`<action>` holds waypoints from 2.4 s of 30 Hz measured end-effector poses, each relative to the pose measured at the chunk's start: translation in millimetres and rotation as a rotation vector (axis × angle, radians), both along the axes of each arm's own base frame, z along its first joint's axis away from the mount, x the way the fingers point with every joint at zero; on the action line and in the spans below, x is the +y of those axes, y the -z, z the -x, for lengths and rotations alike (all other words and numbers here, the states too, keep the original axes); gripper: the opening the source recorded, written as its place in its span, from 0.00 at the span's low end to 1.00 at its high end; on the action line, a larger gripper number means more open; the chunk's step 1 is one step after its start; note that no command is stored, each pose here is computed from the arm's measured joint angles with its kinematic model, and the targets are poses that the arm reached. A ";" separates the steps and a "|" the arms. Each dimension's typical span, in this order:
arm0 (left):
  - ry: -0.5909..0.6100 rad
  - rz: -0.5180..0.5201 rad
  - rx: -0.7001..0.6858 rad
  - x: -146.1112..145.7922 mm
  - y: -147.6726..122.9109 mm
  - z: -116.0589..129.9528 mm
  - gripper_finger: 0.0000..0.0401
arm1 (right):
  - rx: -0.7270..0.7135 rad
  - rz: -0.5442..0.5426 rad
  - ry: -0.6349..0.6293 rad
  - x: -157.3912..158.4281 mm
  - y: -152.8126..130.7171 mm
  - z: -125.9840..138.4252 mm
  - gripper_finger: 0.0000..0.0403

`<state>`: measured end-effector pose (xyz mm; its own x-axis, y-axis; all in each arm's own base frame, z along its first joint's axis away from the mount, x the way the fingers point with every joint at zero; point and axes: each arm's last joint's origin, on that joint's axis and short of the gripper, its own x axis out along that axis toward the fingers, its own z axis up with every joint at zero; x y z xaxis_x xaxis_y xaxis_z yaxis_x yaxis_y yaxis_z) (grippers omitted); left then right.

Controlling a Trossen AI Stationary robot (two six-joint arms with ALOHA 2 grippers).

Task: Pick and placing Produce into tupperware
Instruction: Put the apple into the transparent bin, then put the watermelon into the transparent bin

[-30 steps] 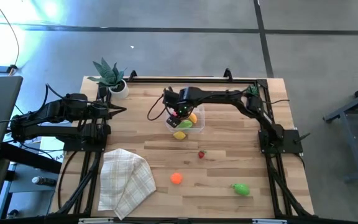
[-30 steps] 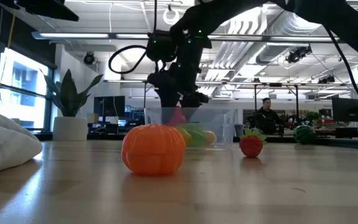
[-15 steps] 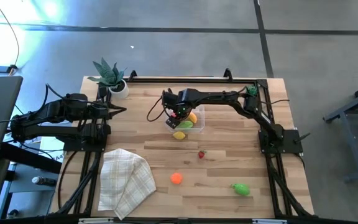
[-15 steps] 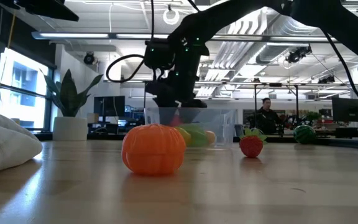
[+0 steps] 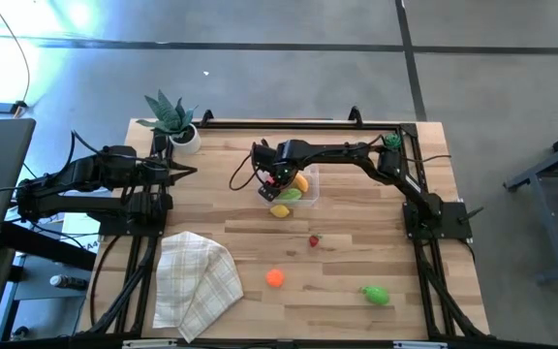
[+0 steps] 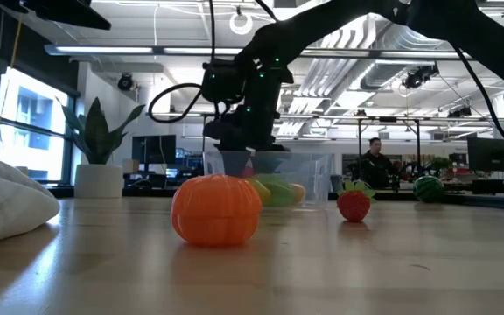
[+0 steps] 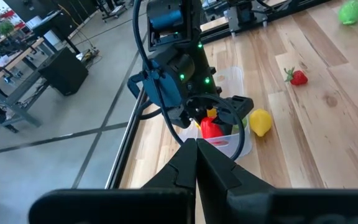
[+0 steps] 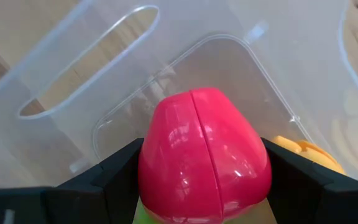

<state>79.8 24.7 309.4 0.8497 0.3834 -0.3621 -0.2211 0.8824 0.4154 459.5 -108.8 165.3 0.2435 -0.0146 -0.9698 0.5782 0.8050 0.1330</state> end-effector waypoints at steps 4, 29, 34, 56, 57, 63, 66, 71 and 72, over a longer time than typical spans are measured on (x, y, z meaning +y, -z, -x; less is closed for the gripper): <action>0.001 0.000 -0.001 0.0 0.0 0.0 0.00 | 0.001 0.002 -0.009 0.2 0.0 0.0 0.65; 0.000 0.000 0.000 0.0 0.0 0.0 0.00 | 0.028 -0.006 -0.031 0.4 -22.7 0.3 0.75; 0.000 0.000 -0.001 0.0 -0.1 0.1 0.00 | 0.029 0.022 -0.025 -0.6 -56.7 0.2 0.75; 0.000 0.000 0.000 0.0 0.0 0.0 0.00 | -0.124 0.522 0.287 1.7 -252.7 208.5 0.75; 0.000 0.000 0.000 0.0 0.0 0.0 0.00 | -0.123 0.533 0.312 3.8 -251.5 218.5 0.75; 0.000 0.000 0.000 0.0 0.0 0.0 0.00 | -0.102 0.515 0.421 11.5 -227.3 262.6 0.75; 0.000 0.000 0.000 0.0 0.0 0.0 0.00 | -0.113 0.504 0.478 11.5 -211.4 272.9 0.75; 0.000 0.000 0.000 0.0 0.0 0.0 0.00 | -0.102 0.424 0.430 14.1 -182.6 276.9 0.75; 0.000 0.000 0.000 0.0 0.0 0.0 0.00 | -0.086 0.410 0.412 15.0 -177.1 277.9 0.75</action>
